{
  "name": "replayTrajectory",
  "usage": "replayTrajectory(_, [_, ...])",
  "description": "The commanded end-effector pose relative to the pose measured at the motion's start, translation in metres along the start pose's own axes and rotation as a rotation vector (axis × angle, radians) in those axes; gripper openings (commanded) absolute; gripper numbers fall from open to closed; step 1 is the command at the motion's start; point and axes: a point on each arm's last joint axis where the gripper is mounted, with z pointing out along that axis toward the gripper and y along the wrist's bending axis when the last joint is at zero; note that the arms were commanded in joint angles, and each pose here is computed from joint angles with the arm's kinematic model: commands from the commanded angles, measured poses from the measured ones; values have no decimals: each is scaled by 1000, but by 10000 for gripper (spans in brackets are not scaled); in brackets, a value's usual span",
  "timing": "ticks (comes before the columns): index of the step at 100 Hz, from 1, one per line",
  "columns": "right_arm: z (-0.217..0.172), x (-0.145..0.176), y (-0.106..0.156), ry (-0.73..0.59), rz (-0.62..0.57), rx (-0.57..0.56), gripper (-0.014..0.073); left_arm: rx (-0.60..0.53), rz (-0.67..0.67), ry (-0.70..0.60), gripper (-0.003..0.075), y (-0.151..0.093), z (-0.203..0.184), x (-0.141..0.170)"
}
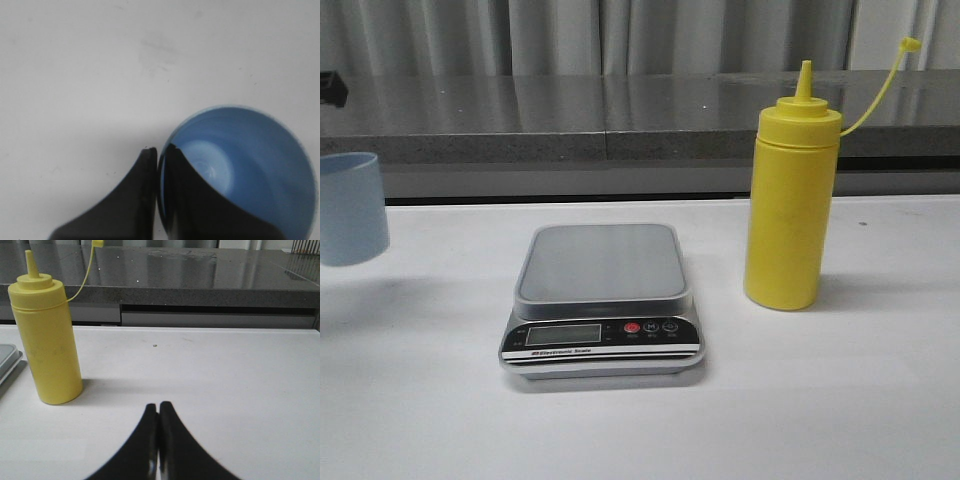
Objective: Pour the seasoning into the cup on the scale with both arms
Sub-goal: 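Lift the cup with the left gripper and carry it over the scale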
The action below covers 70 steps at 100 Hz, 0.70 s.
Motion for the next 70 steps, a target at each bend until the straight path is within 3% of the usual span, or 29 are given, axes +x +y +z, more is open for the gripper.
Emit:
replayTrajectory(1, [-4,-15,1,-122,-6,-5,-66,54,11,-100,-20,-18,-36,-25])
replayTrajectory(31, [-4,-15,1,-122,-6,-5,-66,179,163,-161,-20,-83,-64,-40])
replayTrajectory(70, [-4,-15,1,-122,-6,-5,-66,285,318,-129,-20,-159,-36,-35])
